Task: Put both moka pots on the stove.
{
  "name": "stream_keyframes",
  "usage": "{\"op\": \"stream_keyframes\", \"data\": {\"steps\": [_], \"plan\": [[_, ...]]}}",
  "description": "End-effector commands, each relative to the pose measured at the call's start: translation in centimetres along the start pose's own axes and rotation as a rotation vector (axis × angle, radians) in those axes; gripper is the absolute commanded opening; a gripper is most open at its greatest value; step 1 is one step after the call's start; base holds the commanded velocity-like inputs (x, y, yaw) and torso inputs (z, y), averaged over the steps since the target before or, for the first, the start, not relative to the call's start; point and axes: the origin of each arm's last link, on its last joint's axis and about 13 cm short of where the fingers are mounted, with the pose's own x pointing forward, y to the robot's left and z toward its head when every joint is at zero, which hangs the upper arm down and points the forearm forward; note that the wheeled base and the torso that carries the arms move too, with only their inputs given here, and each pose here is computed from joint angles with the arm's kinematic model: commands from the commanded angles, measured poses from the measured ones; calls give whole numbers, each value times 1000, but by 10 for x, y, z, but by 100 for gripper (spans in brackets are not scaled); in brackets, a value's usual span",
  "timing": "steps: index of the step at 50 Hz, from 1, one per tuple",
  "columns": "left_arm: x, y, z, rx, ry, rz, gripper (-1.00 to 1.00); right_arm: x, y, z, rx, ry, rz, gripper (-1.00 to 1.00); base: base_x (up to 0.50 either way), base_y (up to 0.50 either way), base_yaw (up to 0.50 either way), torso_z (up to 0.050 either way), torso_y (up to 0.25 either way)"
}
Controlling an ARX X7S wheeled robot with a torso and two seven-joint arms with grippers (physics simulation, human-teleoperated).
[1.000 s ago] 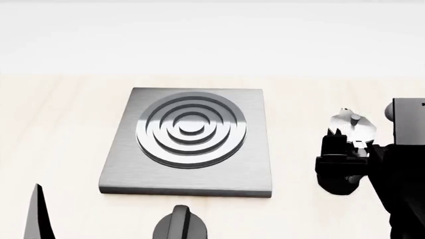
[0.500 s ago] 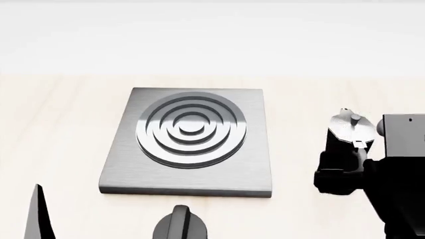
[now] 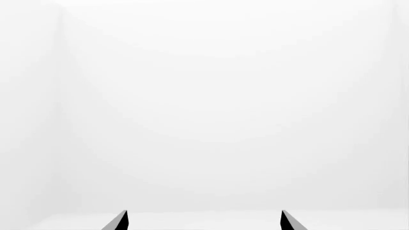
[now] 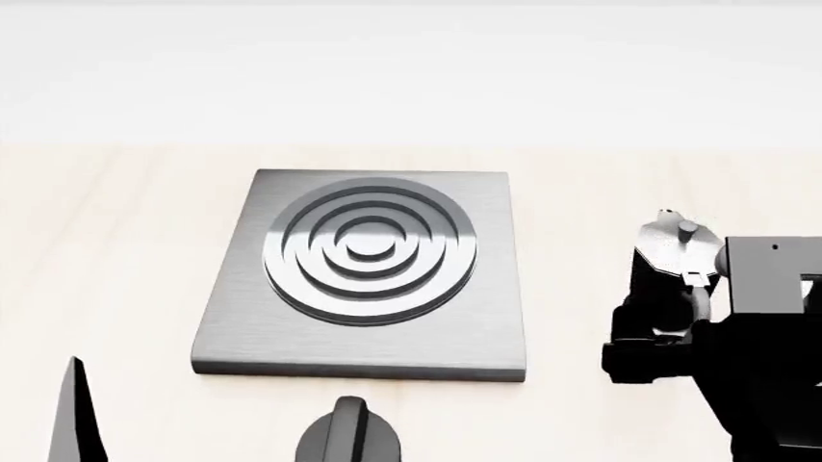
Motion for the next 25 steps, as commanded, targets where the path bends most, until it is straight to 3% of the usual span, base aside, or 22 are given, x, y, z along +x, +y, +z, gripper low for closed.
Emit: {"op": "stream_keyframes", "data": {"steps": [1,20,21,25], "plan": [[0,0,0,-1,2,-2,100,10,-1,-8,15,19,1,100,0,0,0,0,0],[0,-1,2,-1,4,-2,100,15,-3,-13,25,27,-16,100,0,0,0,0,0],[0,-1,2,-1,4,-2,100,15,-3,-13,25,27,-17,-100,0,0,0,0,0],[0,-2,2,0,4,-3,100,15,-3,-13,23,23,-16,-100,0,0,0,0,0]]}}
